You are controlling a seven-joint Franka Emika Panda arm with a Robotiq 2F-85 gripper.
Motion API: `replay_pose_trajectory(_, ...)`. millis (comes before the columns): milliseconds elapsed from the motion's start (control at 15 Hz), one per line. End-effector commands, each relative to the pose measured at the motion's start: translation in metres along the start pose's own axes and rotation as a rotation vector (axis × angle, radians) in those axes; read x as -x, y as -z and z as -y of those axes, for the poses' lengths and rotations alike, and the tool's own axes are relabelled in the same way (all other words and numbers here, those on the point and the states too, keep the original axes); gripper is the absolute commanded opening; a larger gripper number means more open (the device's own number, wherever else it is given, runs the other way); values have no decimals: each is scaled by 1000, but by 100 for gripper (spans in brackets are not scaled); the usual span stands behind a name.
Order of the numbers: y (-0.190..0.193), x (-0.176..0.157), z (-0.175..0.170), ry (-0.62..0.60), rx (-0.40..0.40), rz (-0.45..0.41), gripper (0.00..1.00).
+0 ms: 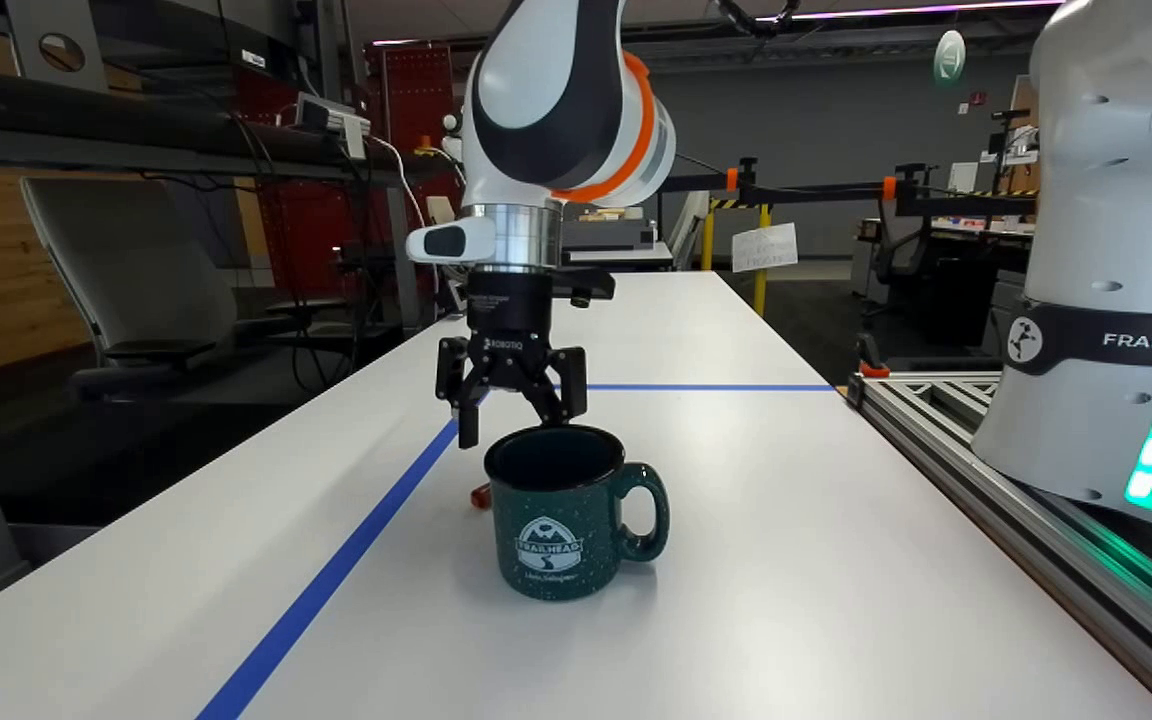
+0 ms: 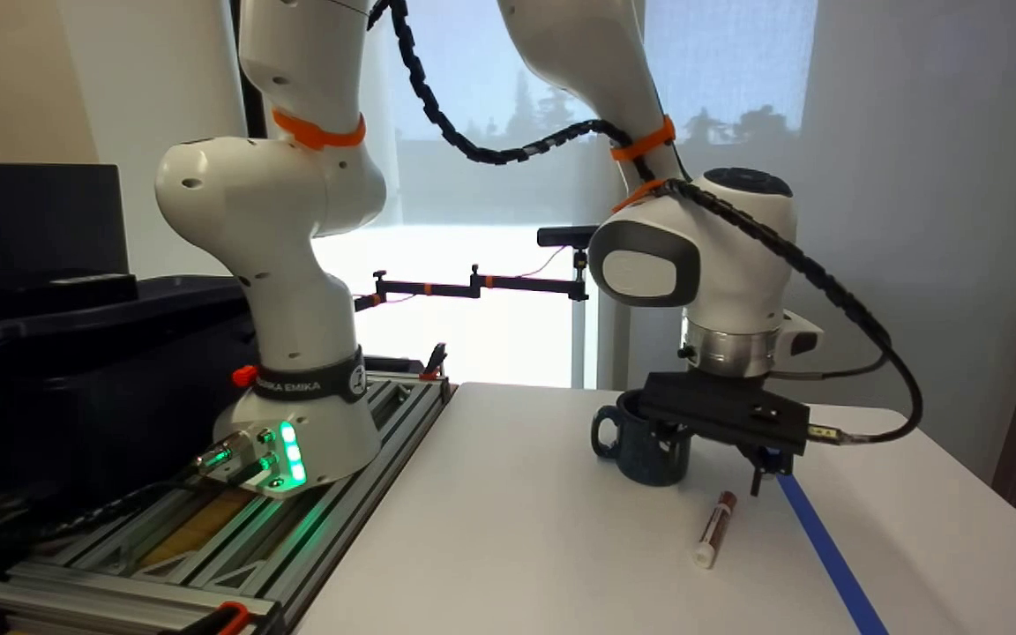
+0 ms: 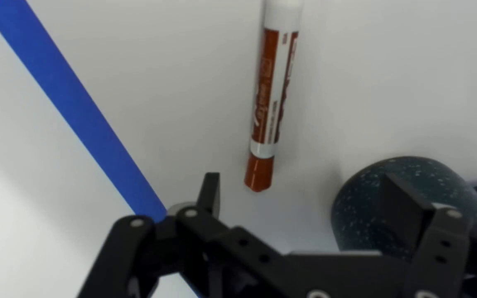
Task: Take the marker out of the cup
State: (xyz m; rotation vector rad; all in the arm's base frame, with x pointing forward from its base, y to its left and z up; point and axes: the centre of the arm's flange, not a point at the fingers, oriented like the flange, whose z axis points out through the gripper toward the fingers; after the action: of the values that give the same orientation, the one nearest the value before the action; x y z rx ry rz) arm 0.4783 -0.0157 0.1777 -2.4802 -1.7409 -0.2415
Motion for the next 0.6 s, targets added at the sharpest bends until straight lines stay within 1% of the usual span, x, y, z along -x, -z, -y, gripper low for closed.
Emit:
replay_pose_trajectory(0,40,-9,1,42,-1,30,100)
replay_pose_trajectory(133,61,-14,2,68,-19,36,100)
replay_pose_trajectory(267,77,-24,13,15,-25,47,100)
replay_pose_trajectory(400,90,-38,28,-73,-39,46,100)
replay_pose_trajectory(533,99,-50,44,-211,-17,42,100)
